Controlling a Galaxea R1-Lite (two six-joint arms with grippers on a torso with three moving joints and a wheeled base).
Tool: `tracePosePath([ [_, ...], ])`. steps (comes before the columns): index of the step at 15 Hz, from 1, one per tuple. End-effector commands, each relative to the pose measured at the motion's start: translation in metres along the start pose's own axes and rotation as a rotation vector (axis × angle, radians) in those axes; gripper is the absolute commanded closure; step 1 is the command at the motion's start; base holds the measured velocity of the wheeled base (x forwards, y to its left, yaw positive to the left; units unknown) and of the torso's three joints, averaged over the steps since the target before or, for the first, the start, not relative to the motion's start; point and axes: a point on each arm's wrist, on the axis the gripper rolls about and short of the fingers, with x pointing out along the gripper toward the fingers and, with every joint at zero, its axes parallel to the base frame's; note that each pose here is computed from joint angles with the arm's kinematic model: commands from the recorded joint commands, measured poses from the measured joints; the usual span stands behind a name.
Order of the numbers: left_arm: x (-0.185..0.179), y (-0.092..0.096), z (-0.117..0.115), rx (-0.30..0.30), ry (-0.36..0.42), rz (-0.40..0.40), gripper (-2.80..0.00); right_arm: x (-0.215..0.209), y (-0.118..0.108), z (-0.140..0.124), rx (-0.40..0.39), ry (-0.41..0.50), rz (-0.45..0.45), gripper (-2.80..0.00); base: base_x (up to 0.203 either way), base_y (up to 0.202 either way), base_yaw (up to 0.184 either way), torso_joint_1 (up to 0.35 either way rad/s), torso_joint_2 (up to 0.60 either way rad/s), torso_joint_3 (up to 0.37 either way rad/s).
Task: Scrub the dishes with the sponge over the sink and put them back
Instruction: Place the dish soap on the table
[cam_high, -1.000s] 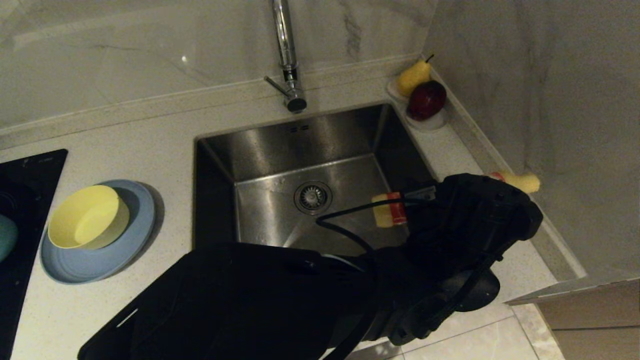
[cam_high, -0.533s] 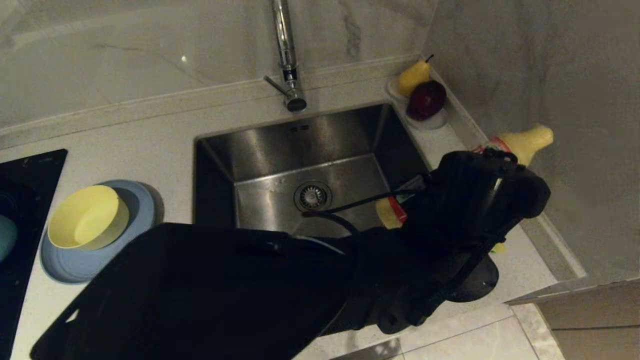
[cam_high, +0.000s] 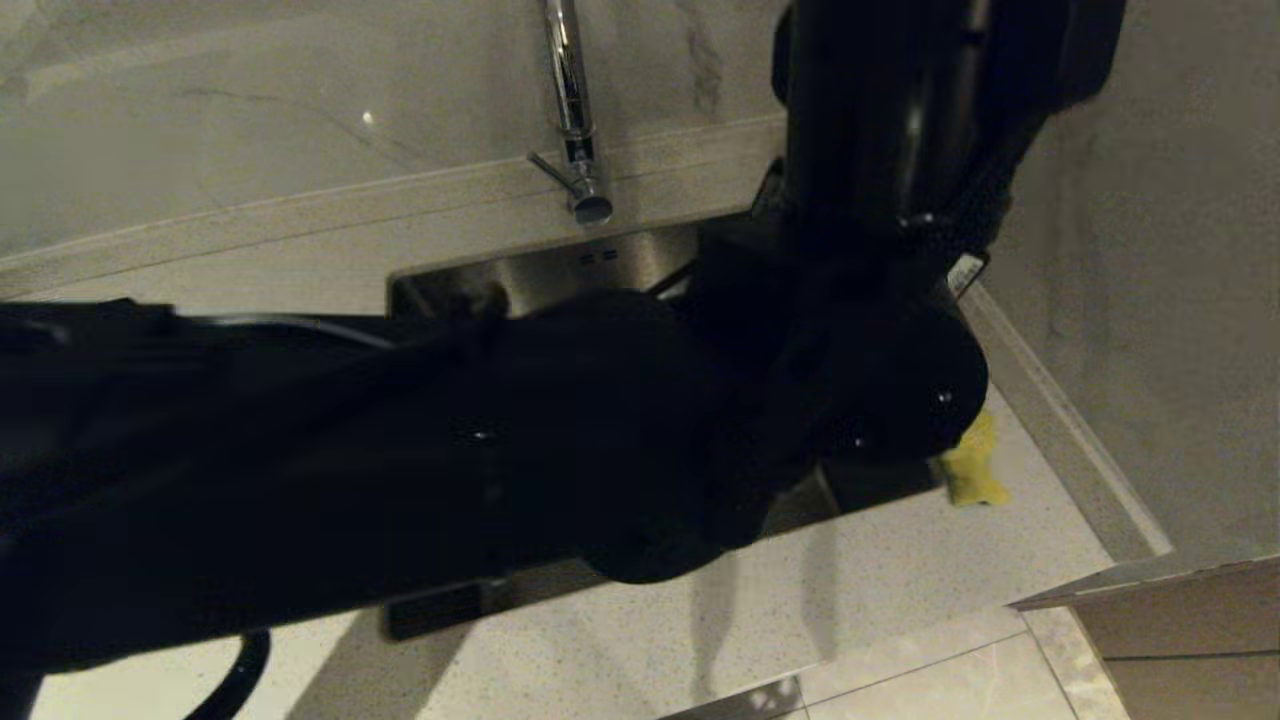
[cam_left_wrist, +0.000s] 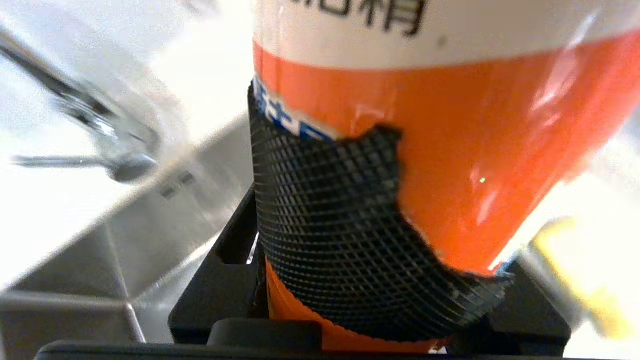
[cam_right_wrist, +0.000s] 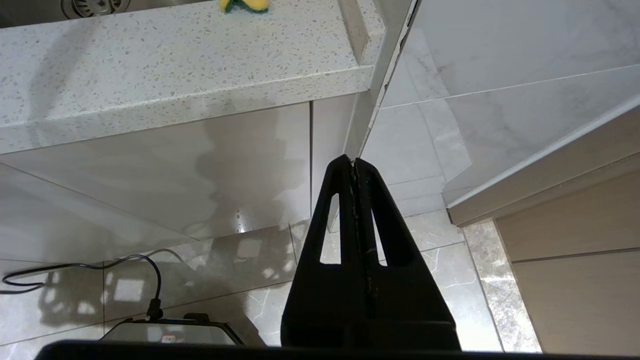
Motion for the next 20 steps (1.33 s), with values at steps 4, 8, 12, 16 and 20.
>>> tracePosePath([
  [4, -0.046, 0.08, 0.067, -0.155, -0.175, 0.005, 0.0, 0.0, 0.0, 0.0, -0.001, -0.001, 0.001, 0.0, 0.0, 0.0, 0.0, 0.0, 0.0, 0.0],
  [8, -0.079, 0.128, 0.094, -0.327, -0.263, 0.018, 0.0, 0.0, 0.0, 0.0, -0.001, -0.001, 0.001, 0.0, 0.0, 0.0, 0.0, 0.0, 0.0, 0.0],
  [12, -0.112, 0.176, 0.116, -0.417, -0.348, 0.06, 0.0, 0.0, 0.0, 0.0, -0.001, -0.001, 0.001, 0.0, 0.0, 0.0, 0.0, 0.0, 0.0, 0.0],
  [16, -0.128, 0.209, 0.12, -0.457, -0.346, 0.178, 0.0, 0.0, 0.0, 0.0, -0.001, -0.001, 0.001, 0.0, 0.0, 0.0, 0.0, 0.0, 0.0, 0.0],
  [20, -0.12, 0.254, 0.111, -0.422, -0.348, 0.383, 0.0, 0.0, 0.0, 0.0, -0.001, -0.001, 0.001, 0.0, 0.0, 0.0, 0.0, 0.0, 0.0, 0.0],
])
